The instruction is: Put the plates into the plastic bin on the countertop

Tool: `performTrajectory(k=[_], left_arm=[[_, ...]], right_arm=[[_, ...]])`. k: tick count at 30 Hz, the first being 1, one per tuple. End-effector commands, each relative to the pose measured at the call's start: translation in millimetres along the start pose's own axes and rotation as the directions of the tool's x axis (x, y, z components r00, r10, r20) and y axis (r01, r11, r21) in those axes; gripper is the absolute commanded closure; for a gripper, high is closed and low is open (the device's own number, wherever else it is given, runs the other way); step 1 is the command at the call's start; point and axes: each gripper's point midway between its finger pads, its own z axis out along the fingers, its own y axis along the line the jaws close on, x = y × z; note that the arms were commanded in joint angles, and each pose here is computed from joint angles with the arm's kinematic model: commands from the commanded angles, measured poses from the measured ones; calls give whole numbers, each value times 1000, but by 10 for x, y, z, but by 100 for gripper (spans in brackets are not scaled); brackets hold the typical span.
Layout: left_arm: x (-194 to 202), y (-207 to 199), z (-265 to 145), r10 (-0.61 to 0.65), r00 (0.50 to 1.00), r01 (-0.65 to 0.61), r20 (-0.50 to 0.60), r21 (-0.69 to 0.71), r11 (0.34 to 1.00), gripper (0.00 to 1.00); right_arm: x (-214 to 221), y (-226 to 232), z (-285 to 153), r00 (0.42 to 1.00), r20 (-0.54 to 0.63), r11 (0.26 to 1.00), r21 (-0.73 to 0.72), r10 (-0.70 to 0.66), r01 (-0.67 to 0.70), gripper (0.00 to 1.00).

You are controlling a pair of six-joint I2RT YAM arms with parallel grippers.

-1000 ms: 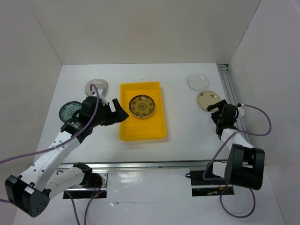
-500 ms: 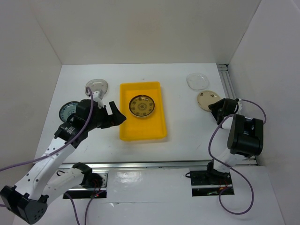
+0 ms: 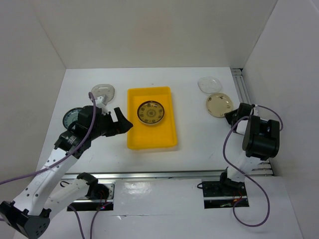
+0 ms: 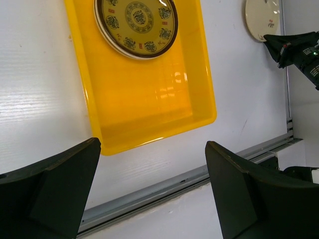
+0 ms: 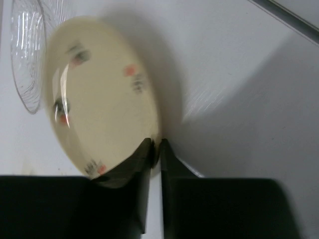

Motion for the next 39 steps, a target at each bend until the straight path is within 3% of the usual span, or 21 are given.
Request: performTrajectory(k=[1,2,5,9,13,18,22,23,24,27,31,35,39], left_arm=[[-70,-103,-70,28,999,-29,23,43,999,0],[-113,-138,-111,29,999,-31,39,54,998,0],[-138,-139,-130,29,999,-31,46,47,998,0],[-166,-104,-171,28,998,-30,60,24,999,0],[-215,97,-193,6,996,2,93,-91,996,0],[-305,421,-200,-89,985,122,150,-224,967,0],[-250,634,-101,-174,974,207,146,-250,946,0],[-293,691,-59,-199,966,236,164,-254,938,0],[-255,750,-20,-220,962,258,164,-260,931,0],[-298,929,101,-294,937,338,191,-267,903,0],[-371,1050,299,-371,910,406,184,-216,888,0],[-529,1251,360,-412,883,456,223,-202,867,0],[-642,1539,283,-446,849,511,282,-231,828,0]], right_arm=[[258,-401,-18,995,-91,986,166,32,-16,95],[270,-441,-27,995,-94,983,184,32,-15,100],[244,-354,-72,994,-100,983,183,36,-17,100],[77,-75,-242,999,-24,983,179,34,-29,100],[-283,698,-693,991,133,1000,-19,22,-19,100],[-267,1488,-1192,978,206,966,-245,-32,83,100],[81,2036,-1370,972,145,900,-373,-184,226,100],[417,2152,-1328,962,56,866,-423,-267,265,100],[487,2377,-1381,949,44,829,-477,-311,294,100],[1162,2600,-1385,866,-42,718,-581,-498,385,100],[1749,2893,-1386,780,-86,605,-685,-620,406,100],[2190,2872,-1273,701,-143,575,-695,-699,432,100],[2373,2789,-1192,673,-160,575,-679,-722,456,100]])
